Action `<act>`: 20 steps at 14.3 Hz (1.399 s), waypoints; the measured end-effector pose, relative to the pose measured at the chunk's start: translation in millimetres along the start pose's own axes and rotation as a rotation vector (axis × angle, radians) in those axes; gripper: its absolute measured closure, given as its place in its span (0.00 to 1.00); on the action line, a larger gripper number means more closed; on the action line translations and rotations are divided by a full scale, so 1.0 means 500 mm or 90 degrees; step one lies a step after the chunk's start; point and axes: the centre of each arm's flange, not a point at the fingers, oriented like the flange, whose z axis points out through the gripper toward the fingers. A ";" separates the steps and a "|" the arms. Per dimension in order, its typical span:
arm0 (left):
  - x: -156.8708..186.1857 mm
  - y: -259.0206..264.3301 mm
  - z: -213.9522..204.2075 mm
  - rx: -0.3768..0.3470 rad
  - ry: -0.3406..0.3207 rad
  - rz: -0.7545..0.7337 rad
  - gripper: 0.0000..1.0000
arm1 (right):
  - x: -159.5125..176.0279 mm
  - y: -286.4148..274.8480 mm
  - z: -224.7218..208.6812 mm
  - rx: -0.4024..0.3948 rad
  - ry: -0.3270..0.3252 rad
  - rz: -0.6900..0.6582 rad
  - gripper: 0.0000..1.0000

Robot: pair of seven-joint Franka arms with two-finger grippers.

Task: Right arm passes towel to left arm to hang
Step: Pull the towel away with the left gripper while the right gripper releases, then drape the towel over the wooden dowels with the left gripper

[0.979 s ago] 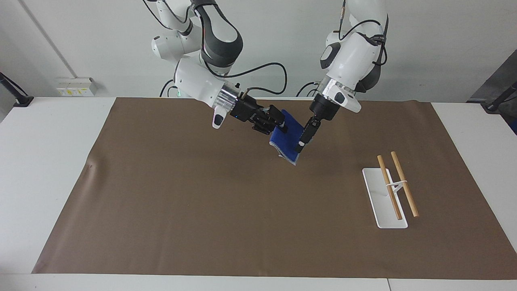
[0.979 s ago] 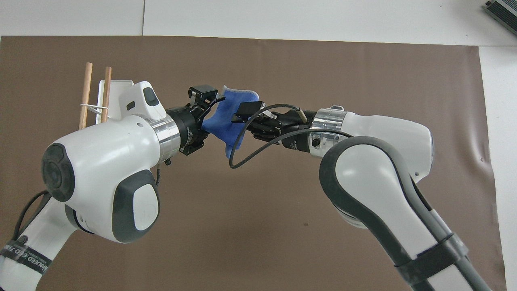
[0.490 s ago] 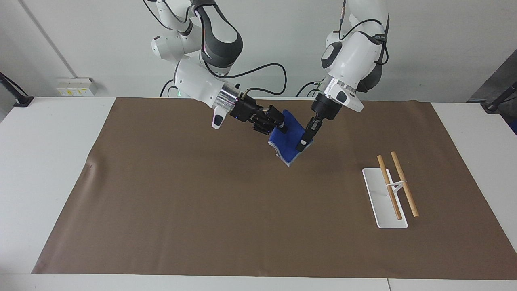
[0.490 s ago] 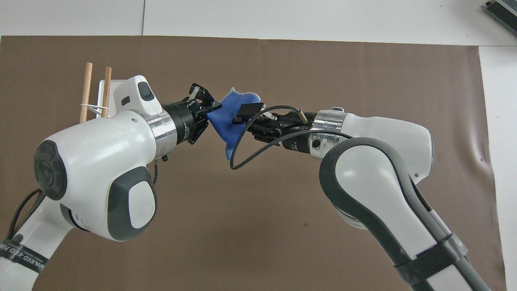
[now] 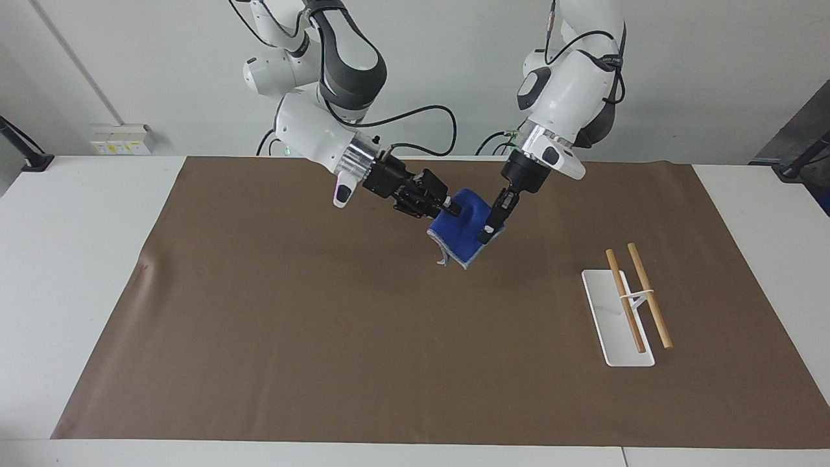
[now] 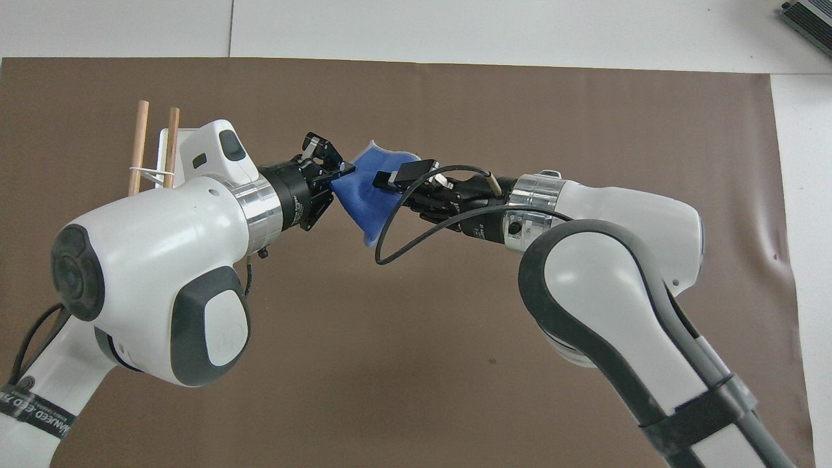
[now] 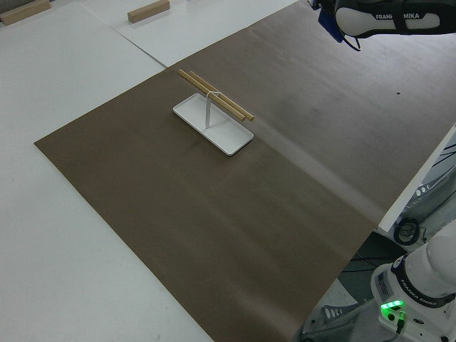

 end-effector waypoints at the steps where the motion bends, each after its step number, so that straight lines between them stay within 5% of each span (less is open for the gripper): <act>1: 0.009 0.000 -0.002 -0.001 0.003 0.001 0.98 | 0.011 0.005 -0.009 -0.022 0.007 -0.022 0.30; 4: 0.053 -0.001 -0.011 -0.004 0.018 -0.004 0.98 | 0.052 0.024 -0.045 -0.085 0.031 -0.081 0.00; 8: 0.162 -0.014 -0.031 -0.006 0.055 -0.029 0.98 | 0.119 0.069 -0.110 -0.202 0.065 -0.152 0.00; 14: 0.374 -0.074 -0.079 -0.029 0.146 -0.099 0.98 | 0.163 0.135 -0.181 -0.500 0.036 -0.243 0.00; 20: 0.520 -0.134 -0.134 -0.055 0.214 -0.194 0.98 | 0.164 0.057 -0.363 -0.570 0.024 -0.217 0.00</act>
